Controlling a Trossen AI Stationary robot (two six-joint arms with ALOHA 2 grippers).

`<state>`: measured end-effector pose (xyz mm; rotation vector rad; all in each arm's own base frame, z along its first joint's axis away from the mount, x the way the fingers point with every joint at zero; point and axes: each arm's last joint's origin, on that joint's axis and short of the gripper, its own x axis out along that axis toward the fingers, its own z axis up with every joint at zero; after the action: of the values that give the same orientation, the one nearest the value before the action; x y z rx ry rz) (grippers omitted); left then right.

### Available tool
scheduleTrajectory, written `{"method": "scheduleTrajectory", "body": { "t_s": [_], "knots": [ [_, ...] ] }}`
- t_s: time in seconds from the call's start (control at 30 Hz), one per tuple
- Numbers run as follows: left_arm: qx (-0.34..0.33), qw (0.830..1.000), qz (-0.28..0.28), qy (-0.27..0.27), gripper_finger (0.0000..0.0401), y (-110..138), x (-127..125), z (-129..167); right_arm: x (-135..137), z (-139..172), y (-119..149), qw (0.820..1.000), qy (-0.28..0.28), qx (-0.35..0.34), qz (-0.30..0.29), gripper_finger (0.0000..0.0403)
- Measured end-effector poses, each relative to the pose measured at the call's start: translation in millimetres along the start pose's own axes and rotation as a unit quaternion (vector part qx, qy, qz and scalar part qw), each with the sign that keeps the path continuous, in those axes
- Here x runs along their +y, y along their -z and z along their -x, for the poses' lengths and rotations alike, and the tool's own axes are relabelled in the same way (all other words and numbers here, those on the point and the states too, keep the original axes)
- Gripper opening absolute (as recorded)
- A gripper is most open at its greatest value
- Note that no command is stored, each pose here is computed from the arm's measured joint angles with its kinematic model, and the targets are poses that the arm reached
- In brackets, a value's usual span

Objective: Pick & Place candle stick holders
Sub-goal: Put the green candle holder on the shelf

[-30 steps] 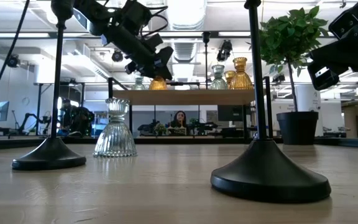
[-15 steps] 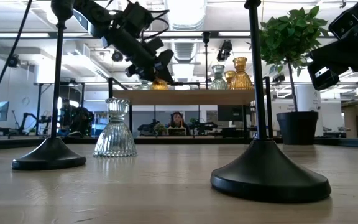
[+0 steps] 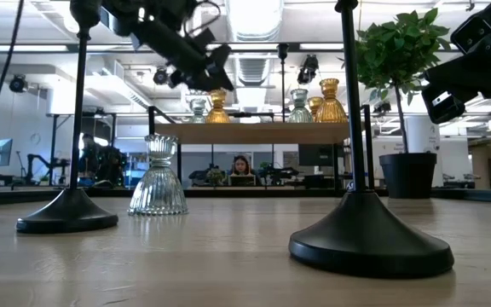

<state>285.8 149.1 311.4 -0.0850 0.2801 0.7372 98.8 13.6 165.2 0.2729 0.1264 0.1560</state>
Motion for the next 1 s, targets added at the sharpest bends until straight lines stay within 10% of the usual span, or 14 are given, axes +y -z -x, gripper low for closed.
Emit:
{"method": "scheduleTrajectory", "body": {
  "t_s": [0.3,0.5,1.0],
  "knots": [
    [-0.070,0.997,-0.006,0.023,0.0195,-36.3,14.0,61.1,0.0,0.0,0.0,1.000,0.000,0.000,0.000,0.0008],
    [-0.051,0.976,-0.053,0.203,0.0195,-40.4,19.7,120.8,0.0,0.0,0.0,1.000,0.000,0.000,0.000,0.0008],
    [0.242,0.892,-0.133,0.357,0.0195,28.4,37.8,201.0,0.0,0.0,0.0,1.000,0.000,0.000,0.000,0.0008]
  ]
}}
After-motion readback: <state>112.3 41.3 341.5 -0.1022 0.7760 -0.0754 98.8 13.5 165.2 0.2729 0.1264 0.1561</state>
